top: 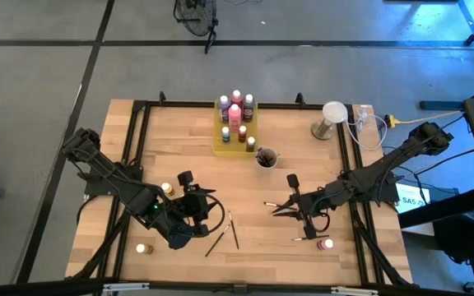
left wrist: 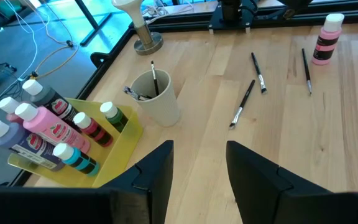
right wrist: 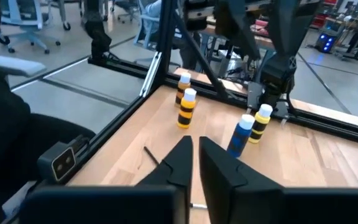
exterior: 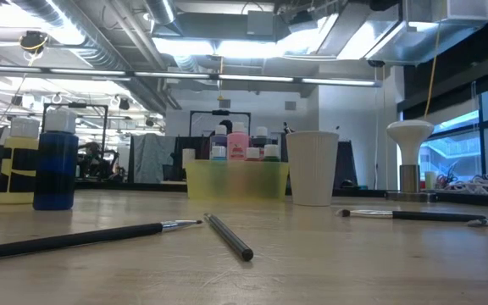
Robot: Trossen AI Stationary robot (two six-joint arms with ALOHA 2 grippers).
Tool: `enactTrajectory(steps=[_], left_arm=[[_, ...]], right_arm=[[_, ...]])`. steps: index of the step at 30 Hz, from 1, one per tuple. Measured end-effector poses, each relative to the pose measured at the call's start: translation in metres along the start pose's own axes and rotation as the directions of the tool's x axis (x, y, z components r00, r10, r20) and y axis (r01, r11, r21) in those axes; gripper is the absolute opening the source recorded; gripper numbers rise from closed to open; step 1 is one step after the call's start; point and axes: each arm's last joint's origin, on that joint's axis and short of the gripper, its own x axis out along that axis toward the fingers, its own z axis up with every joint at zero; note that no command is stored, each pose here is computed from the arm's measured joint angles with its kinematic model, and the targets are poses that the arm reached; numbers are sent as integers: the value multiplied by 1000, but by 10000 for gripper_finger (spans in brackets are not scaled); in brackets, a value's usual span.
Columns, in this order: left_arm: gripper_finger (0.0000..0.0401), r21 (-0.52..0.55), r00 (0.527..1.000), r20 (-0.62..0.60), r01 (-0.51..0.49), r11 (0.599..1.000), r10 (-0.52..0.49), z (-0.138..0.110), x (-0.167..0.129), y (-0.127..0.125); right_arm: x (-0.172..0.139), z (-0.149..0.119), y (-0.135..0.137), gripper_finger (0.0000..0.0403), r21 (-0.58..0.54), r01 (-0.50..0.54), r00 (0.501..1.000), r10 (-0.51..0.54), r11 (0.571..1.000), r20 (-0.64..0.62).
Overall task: Pick & Place Paint Supplies
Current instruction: Put the black paintbrush into the white cup
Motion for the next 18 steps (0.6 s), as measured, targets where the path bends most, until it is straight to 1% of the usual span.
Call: enactTrajectory(steps=[3, 6, 10, 12, 15, 18], left_arm=[[143, 0, 1000, 0, 0, 1000, 0, 0, 0, 0], [143, -1, 1000, 0, 0, 1000, 0, 0, 0, 0], [143, -1, 1000, 0, 0, 1000, 0, 0, 0, 0], [143, -1, 1000, 0, 0, 1000, 0, 0, 0, 0], [143, -2, 1000, 0, 0, 1000, 0, 0, 0, 0], [143, -3, 1000, -1, 2, 1000, -2, 0, 0, 0]], right_arm=[[0, -1, 2, 54, -13, -9, 1000, 9, 1000, -11], [-1, -1, 4, 88, -15, -13, 1000, 13, 1000, -16], [1, -3, 4, 145, -5, -12, 1000, 12, 1000, -22], [3, -5, 5, 176, -4, 6, 999, -6, 1000, -32], [5, -8, 4, 222, 41, 62, 997, -60, 997, -52], [6, -15, 4, 254, 79, 70, 991, -60, 994, -118]])
